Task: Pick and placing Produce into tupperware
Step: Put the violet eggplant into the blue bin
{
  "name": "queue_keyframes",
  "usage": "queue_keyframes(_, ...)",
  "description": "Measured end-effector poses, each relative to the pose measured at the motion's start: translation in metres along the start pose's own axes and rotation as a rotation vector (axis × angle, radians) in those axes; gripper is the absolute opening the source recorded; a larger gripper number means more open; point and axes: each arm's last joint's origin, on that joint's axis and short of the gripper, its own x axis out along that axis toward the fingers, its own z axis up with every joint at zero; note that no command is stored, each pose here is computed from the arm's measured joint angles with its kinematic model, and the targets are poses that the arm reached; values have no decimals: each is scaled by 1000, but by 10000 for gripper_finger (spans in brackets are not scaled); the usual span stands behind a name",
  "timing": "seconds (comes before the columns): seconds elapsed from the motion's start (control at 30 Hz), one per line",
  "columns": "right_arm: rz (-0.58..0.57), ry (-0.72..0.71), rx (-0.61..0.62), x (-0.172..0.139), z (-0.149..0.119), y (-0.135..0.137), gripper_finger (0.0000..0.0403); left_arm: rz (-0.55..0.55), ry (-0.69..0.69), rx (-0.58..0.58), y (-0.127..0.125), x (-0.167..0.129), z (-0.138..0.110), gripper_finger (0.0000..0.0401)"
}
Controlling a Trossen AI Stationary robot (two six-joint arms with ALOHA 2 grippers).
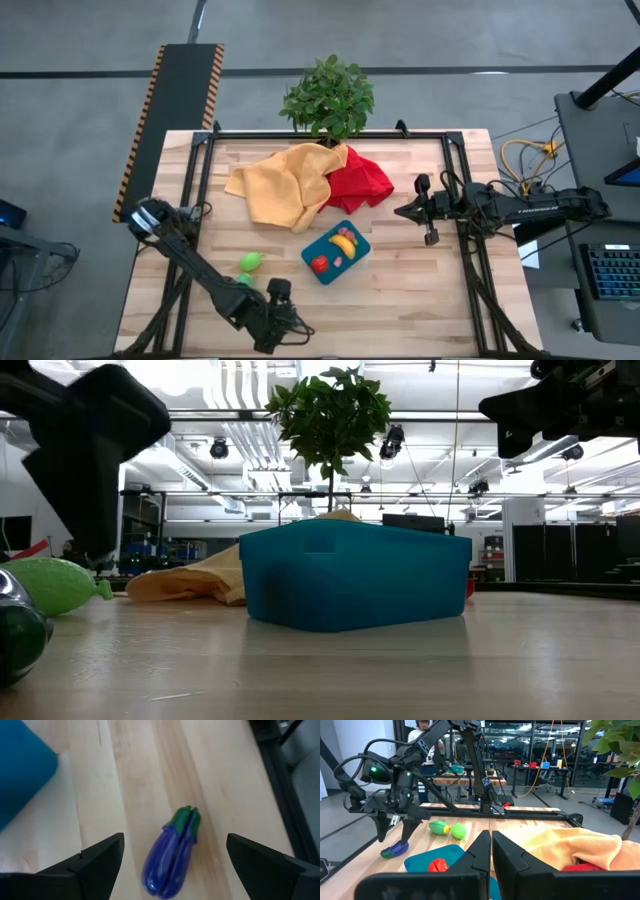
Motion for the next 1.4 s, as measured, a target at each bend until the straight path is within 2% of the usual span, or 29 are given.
queue_keyframes(0.4, 0, 15, 1, 0, -1, 0, 9, 15, 78, 0, 5, 19, -7, 336)
queue_keyframes(0.8, 0, 21, 1, 0, -2, 0, 9, 31, 104, 5, 7, 24, -14, 336)
queue_keyframes(1.1, 0, 22, 1, 0, -2, 0, 9, 39, 115, -47, 11, 27, -21, 335)
queue_keyframes(1.4, 0, 22, 1, 0, -2, 0, 9, 24, 121, -46, 10, 26, -20, 280)
